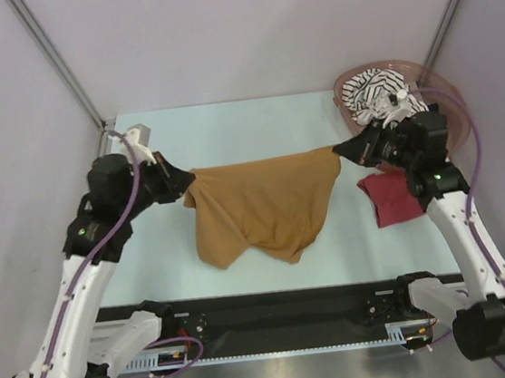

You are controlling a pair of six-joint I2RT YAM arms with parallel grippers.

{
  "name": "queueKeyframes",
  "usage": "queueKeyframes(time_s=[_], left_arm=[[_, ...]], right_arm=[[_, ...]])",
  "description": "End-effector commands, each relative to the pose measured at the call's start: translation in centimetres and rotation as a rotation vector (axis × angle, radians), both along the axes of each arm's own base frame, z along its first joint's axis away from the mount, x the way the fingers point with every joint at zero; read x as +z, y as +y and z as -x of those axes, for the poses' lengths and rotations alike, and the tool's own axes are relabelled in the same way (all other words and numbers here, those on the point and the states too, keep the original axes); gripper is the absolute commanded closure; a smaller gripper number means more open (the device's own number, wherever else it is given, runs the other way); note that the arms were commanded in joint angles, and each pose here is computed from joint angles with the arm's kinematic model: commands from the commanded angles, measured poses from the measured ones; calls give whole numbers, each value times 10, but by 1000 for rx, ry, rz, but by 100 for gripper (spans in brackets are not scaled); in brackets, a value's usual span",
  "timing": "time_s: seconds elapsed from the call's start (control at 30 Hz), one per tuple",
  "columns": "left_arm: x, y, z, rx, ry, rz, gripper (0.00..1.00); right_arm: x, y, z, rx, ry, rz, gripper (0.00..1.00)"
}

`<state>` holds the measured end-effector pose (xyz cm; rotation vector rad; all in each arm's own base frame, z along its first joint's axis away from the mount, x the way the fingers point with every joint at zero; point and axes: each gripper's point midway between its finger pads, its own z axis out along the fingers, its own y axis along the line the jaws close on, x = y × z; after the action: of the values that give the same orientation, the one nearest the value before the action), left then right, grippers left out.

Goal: Fold and stack the tank tops

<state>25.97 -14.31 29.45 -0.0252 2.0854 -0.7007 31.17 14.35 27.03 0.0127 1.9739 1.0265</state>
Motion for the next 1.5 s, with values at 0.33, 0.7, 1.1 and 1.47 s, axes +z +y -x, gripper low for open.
queueKeyframes(time_s=[0.33,0.7,1.1,1.47], left_arm=[[203,57,140,19,-545,61,100],[168,52,89,87,-421,31,100],[232,57,63,152,-588,35,100],[188,61,88,117,-568,11,100]], right_arm=[[249,-5,180,70,-780,7,100],[238,-6,132,20,-589,-40,100],[272,14,81,71,-612,-72,100],[232,26,95,143,-554,-130,100]])
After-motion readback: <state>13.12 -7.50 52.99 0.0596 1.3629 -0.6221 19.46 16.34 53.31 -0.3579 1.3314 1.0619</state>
